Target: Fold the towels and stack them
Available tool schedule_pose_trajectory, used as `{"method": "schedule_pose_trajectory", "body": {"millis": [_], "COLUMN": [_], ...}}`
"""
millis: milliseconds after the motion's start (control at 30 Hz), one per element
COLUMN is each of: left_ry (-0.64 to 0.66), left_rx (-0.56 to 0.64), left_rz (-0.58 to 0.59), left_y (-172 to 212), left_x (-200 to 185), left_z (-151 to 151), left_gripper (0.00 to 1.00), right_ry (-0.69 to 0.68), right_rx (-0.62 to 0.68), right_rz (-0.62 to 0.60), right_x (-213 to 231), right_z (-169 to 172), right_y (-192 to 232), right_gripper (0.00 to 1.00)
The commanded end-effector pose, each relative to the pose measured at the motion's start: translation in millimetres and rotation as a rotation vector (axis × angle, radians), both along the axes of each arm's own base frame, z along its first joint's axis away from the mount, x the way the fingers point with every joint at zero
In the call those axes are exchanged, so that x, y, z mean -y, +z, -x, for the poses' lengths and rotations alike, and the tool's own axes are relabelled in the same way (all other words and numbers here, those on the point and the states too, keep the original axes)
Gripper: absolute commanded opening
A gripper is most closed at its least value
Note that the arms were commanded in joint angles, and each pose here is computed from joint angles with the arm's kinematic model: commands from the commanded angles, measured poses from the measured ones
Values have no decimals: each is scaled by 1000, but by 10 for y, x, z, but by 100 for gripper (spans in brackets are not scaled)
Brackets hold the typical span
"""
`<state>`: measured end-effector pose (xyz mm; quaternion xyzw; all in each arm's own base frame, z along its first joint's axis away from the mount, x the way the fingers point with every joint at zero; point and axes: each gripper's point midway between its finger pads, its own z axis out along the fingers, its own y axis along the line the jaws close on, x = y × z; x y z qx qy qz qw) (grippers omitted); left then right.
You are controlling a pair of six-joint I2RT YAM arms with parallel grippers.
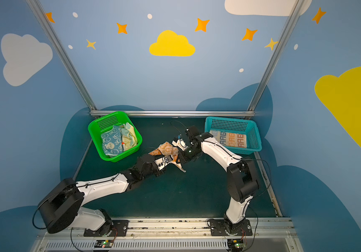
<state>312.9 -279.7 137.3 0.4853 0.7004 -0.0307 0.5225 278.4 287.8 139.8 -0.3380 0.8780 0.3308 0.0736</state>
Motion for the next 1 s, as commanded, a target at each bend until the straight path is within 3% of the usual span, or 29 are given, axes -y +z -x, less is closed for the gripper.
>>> {"method": "schedule_pose_trajectory", "body": {"millis": [0, 67, 133, 167, 200, 333, 633, 767, 967], "left_ry": [16, 23, 42, 69, 93, 184, 347, 440, 523], "left_rx": [10, 2, 2, -1, 0, -23, -68, -121, -170], "left_rz": [-6, -14, -7, -1, -1, -1, 3, 17, 8], "left_y": [59, 54, 74, 84, 102, 153, 135, 104, 53], "left_x": [16, 2, -20, -48, -75, -204, -573, -778, -927], "left_z": [-60, -58, -71, -96, -120, -186, -210, -250, -303], "left_gripper": [4, 4, 4, 4, 4, 4, 4, 4, 4], "right_ry": [0, -18, -35, -37, -46, -110, -405, -268, -229], "right_rx": [1, 17, 37, 51, 68, 196, 472, 416, 417], "right_rz": [-8, 3, 3, -14, -30, -57, 43, 6, 63], "right_x": [3, 19, 27, 15, 7, 62, 523, 375, 189], "right_z": [6, -29, -57, -61, -72, -143, -505, -364, -237], "right_y": [38, 21, 23, 48, 77, 134, 79, -42, -394], "right_gripper": [0, 2, 18, 43, 90, 92, 92, 90, 71]}}
